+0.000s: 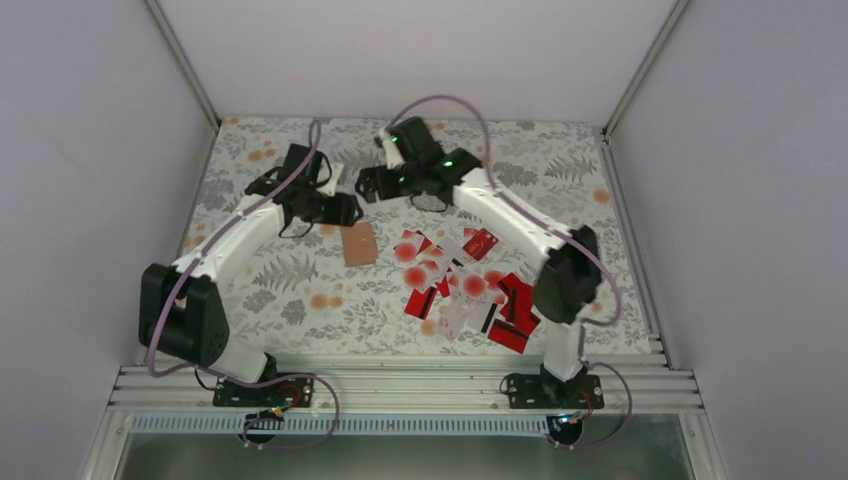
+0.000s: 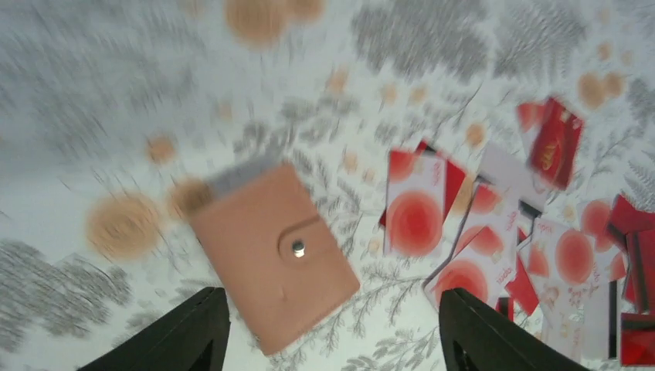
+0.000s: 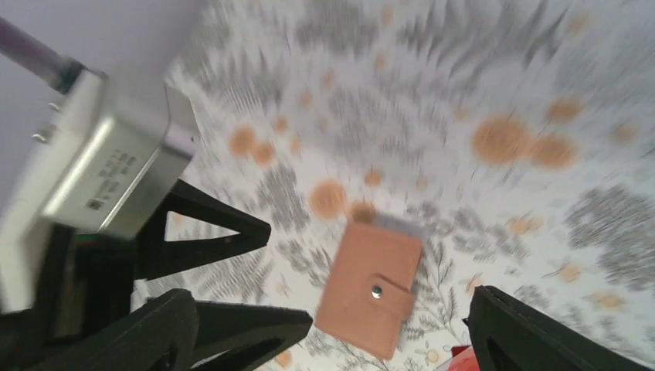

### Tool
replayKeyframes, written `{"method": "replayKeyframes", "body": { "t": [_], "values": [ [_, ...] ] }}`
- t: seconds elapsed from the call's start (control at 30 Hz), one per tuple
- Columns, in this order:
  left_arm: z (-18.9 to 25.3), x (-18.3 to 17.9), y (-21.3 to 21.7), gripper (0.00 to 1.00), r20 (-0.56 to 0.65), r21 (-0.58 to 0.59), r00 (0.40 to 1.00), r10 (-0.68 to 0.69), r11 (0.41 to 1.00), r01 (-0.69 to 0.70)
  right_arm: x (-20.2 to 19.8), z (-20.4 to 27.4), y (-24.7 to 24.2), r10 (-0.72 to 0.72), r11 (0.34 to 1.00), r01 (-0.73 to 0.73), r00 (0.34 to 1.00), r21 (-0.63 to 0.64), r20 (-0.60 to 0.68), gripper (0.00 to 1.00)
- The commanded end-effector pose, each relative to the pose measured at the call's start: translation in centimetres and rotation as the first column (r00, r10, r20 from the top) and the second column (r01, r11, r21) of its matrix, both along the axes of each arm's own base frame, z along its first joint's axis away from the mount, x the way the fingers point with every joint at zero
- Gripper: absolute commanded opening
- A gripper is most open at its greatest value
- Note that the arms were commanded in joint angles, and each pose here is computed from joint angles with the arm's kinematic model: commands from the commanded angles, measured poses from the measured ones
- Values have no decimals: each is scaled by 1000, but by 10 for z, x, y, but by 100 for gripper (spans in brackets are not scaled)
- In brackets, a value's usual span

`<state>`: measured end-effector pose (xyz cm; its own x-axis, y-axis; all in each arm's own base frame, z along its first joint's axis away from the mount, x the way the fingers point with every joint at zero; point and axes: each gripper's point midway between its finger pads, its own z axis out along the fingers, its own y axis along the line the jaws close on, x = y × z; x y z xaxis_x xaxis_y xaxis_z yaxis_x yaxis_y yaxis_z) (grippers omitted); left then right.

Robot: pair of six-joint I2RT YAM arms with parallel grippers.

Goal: Put the credit cards into the card holder

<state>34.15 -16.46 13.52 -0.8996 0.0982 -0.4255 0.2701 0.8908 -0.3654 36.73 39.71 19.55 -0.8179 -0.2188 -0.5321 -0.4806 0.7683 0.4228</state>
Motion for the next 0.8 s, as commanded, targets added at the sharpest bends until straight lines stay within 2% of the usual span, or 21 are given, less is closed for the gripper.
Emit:
{"method": "replayKeyframes", "body": {
  "t": [0.0,0.03,0.1,0.27,0.4,0.47,0.6,0.7,0.77],
  "values": [
    [79,21,24,81,249,52,964,88,993,-104,12,88,-43,-95,995,95,951,16,294,93],
    [93,23,30,89,286,59,952,106,990,-128,12,93,-58,-125,991,132,937,1,326,96],
    [124,25,43,96,352,57,925,145,983,-176,11,116,-90,-192,977,212,892,-4,409,99],
    [192,21,79,100,523,62,815,251,942,-330,5,151,-165,-312,917,398,763,-31,566,99],
    [213,12,112,100,644,81,699,309,882,-465,2,157,-228,-378,841,538,661,-58,649,99],
    [214,6,120,100,715,72,636,291,874,-481,-1,155,-259,-417,797,603,597,-41,685,99],
    [205,-18,145,100,836,78,489,248,829,-554,-6,129,-304,-448,733,678,543,-56,710,99],
    [168,-27,146,100,863,129,475,171,835,-535,-8,95,-330,-483,677,731,530,-87,697,99],
    [143,-30,152,100,866,144,471,166,820,-554,-11,65,-341,-508,652,751,532,-101,678,99]
  ]
}}
